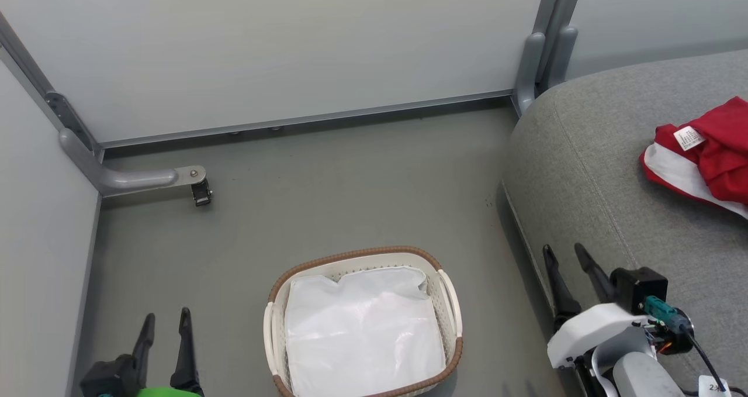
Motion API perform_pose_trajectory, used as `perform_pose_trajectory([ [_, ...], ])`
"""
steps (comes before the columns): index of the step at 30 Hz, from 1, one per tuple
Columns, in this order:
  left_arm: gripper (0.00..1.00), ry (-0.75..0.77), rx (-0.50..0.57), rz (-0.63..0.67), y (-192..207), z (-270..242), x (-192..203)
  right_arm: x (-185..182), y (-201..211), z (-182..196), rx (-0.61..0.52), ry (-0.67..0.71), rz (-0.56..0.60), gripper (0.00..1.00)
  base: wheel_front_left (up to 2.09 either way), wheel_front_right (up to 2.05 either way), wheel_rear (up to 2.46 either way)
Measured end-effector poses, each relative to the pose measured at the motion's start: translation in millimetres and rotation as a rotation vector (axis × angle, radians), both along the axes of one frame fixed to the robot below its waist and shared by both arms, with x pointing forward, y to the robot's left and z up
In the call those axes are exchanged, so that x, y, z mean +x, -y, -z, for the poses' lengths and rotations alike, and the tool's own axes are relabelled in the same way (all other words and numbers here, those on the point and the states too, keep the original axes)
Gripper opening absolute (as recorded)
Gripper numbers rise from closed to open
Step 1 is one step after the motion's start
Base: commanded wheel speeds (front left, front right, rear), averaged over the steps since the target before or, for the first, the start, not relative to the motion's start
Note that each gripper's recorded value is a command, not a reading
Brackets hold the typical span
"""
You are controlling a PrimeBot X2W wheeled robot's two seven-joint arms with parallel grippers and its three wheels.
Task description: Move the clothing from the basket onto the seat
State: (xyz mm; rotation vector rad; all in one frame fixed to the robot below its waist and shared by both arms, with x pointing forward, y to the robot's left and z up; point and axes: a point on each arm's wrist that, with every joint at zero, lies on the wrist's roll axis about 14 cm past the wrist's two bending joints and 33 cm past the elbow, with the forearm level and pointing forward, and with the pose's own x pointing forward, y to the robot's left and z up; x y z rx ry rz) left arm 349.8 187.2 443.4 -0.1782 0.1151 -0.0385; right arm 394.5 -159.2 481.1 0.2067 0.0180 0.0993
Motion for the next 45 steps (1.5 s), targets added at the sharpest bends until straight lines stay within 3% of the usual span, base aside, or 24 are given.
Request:
perform_pose_trajectory([
  [5, 0.00, -0.044, -0.035, -0.012, 2, 11, -4, -9, 1, 19, 0.033, -0.069, 0.011, 0.00, 0.00, 0.00, 0.00],
  [45, 0.00, -0.053, -0.638, -0.173, -13, -6, 12, -6, 27, 7, 0.641, -0.112, 0.146, 0.00, 0.00, 0.00, 0.00],
])
